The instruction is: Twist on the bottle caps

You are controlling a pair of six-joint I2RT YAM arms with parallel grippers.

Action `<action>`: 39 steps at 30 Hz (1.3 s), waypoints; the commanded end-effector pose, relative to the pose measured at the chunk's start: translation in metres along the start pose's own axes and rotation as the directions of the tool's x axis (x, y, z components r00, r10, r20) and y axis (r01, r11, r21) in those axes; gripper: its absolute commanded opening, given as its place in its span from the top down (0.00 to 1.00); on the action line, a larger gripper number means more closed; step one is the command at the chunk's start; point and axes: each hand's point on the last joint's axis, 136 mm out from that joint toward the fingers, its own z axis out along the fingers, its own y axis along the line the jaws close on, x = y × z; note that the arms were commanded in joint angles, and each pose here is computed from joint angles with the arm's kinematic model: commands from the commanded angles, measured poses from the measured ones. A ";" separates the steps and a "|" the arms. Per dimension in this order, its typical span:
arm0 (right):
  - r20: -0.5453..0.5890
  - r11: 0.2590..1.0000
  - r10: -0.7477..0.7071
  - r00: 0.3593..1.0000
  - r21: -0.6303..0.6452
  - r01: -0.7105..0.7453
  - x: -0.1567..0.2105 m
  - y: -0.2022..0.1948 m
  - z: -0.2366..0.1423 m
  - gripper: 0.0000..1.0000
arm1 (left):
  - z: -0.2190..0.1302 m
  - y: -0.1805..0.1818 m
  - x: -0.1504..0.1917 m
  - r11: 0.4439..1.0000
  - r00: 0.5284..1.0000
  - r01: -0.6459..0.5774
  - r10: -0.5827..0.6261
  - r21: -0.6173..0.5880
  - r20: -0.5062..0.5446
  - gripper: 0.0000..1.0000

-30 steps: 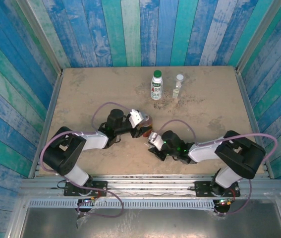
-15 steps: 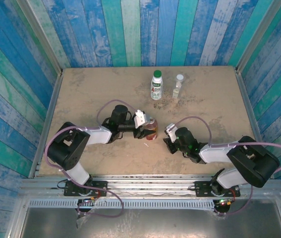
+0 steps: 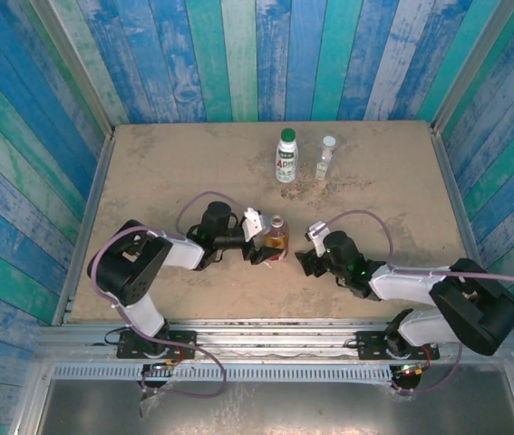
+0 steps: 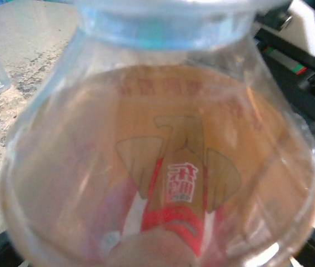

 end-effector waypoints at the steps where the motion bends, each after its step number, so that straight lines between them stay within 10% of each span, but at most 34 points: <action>1: -0.009 0.999 0.016 1.000 0.040 -0.016 0.007 -0.009 -0.006 0.08 | 0.000 0.006 -0.010 0.999 0.994 0.010 -0.006 -0.045 0.105 0.09; 13: 0.010 0.998 0.045 0.999 0.050 -0.045 0.001 -0.011 -0.010 0.01 | -0.006 0.003 -0.019 0.998 0.955 -0.011 0.031 -0.068 0.296 0.12; 39: -0.082 0.971 0.212 0.974 0.134 -0.200 -0.001 -0.022 -0.024 0.12 | 0.004 -0.007 -0.001 0.999 0.972 -0.036 0.033 0.007 0.232 0.33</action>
